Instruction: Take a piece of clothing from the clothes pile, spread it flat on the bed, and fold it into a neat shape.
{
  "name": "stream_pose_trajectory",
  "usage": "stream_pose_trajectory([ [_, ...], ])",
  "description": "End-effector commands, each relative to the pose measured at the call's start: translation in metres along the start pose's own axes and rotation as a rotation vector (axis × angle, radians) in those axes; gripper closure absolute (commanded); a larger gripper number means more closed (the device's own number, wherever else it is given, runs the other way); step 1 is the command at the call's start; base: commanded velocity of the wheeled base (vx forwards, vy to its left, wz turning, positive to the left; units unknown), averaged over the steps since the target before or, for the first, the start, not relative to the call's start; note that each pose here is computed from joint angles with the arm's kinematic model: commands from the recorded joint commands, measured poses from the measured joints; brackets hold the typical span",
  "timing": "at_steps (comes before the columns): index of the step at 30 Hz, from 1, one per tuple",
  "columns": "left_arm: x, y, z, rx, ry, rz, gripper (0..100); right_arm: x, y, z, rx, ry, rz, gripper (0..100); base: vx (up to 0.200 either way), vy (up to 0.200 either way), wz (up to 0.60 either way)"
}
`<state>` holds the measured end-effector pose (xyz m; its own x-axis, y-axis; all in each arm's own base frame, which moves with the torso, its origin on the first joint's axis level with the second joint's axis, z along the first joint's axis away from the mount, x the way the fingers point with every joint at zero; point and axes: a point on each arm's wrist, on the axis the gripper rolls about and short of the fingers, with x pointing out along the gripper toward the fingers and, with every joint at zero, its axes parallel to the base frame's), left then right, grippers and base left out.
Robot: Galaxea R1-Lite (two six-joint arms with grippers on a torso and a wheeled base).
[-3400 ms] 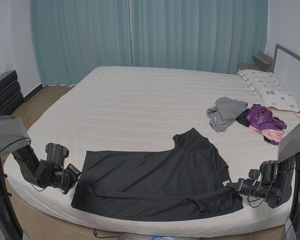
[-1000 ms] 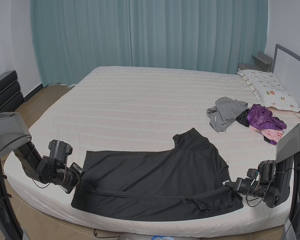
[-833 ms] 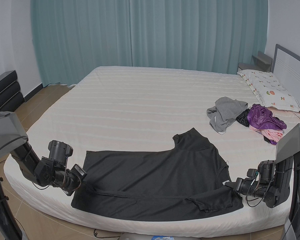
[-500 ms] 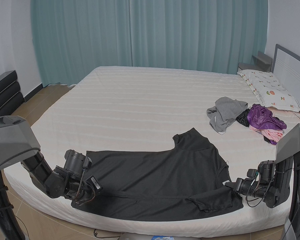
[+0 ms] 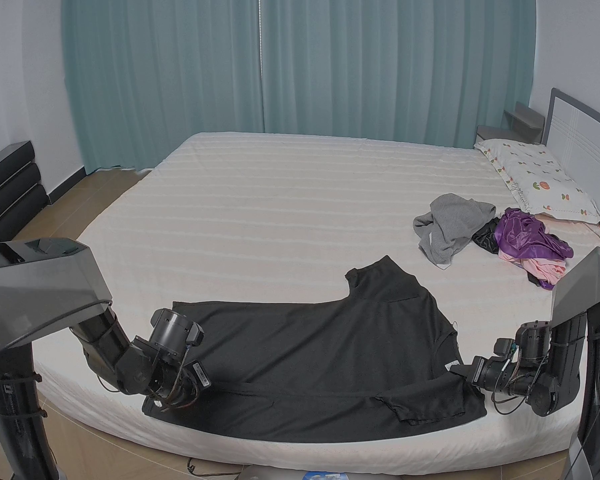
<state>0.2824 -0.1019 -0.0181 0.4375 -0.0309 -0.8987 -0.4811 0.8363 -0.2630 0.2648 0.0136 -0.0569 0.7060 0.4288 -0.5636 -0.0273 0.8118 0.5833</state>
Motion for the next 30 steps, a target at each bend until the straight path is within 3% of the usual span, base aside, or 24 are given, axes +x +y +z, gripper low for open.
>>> stream_pose_trajectory([
  [1,0.019,0.004,0.03,-0.047,-0.047,0.039,100,0.0,0.001,0.002,-0.007,-0.014,0.007,100,0.0,0.0,0.0],
  [9,0.021,0.024,0.068,-0.172,-0.128,0.059,100,0.002,-0.001,0.0,-0.006,-0.007,0.005,100,0.0,0.0,0.0],
  [14,0.004,0.041,0.088,-0.247,-0.154,0.026,100,0.003,-0.001,-0.001,-0.007,0.0,0.004,100,0.0,0.0,0.0],
  [19,-0.018,0.05,0.095,-0.279,-0.119,-0.071,100,0.003,0.0,-0.001,-0.01,0.0,0.005,100,0.0,0.0,0.0],
  [27,-0.02,0.053,0.089,-0.277,-0.103,-0.113,100,0.003,0.0,-0.001,-0.011,0.0,0.005,100,0.0,0.0,0.0],
  [28,-0.019,0.053,0.088,-0.277,-0.101,-0.111,0,0.003,0.0,-0.001,-0.01,0.0,0.006,100,0.0,0.0,0.0],
  [30,-0.018,0.053,0.088,-0.283,-0.098,-0.113,0,0.003,0.0,-0.001,-0.011,0.0,0.005,100,0.0,0.0,0.0],
])
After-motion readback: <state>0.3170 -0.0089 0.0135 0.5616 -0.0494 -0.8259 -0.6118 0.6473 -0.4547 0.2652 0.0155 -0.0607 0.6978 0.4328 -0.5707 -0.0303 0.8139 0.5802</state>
